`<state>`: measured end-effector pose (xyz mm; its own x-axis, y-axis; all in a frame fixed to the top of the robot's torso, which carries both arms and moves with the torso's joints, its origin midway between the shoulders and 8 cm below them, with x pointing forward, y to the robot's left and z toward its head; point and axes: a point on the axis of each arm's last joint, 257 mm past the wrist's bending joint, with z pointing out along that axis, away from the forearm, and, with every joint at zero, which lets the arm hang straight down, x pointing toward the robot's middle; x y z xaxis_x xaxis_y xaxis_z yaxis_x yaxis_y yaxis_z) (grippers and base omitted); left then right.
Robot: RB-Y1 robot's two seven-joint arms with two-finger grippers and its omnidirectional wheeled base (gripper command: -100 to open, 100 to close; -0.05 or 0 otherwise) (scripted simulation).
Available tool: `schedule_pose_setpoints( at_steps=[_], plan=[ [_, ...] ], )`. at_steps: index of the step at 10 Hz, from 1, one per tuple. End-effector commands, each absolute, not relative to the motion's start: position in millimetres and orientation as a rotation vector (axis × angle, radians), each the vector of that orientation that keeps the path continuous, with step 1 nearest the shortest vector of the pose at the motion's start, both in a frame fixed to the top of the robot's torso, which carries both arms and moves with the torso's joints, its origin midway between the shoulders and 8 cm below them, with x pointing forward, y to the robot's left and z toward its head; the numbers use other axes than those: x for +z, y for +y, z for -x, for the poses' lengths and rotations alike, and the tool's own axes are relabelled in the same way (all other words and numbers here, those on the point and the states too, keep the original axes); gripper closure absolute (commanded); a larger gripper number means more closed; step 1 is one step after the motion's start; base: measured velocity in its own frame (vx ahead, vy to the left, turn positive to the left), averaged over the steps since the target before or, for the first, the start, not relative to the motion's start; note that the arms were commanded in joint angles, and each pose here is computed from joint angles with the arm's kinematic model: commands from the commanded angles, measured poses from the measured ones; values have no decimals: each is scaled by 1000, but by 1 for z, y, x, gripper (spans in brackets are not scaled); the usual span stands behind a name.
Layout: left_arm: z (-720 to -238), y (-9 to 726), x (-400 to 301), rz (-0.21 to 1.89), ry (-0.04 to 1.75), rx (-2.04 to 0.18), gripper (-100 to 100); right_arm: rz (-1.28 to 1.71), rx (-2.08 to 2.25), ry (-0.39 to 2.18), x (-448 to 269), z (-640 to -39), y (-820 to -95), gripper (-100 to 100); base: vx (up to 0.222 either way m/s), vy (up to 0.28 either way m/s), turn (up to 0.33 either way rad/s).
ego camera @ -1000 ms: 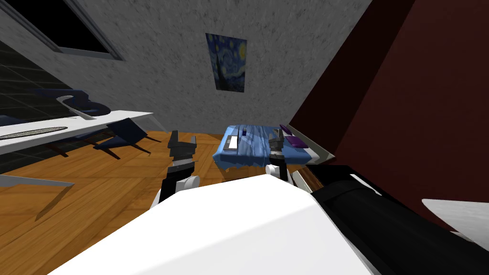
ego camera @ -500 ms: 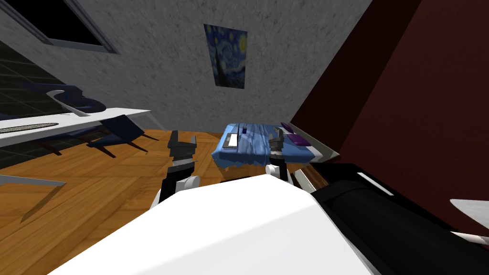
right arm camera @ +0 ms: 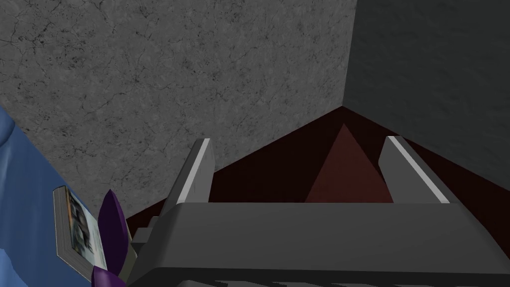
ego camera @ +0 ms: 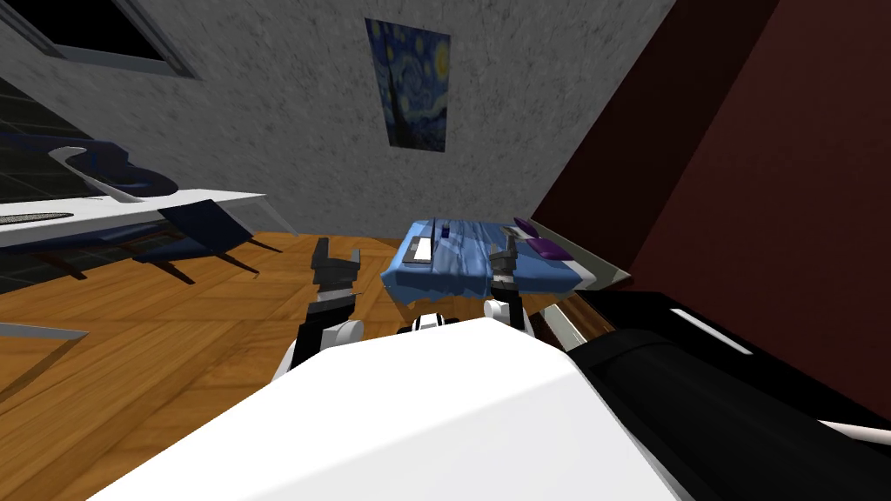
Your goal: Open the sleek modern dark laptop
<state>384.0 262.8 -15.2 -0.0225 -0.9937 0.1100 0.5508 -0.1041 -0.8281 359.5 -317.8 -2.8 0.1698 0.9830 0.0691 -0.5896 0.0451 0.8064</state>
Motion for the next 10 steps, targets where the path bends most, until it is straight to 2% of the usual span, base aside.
schedule_pose_setpoints(
  at_steps=[1,10],
  plan=[
    [-397,258,-29,832,761,-1487,-100,-826,1320,605,-3,-360,-318,0,7,-47,-22],
    [-443,251,-77,816,902,-1422,-100,-826,1319,605,-3,-360,-318,0,14,-55,-25]
  ],
)
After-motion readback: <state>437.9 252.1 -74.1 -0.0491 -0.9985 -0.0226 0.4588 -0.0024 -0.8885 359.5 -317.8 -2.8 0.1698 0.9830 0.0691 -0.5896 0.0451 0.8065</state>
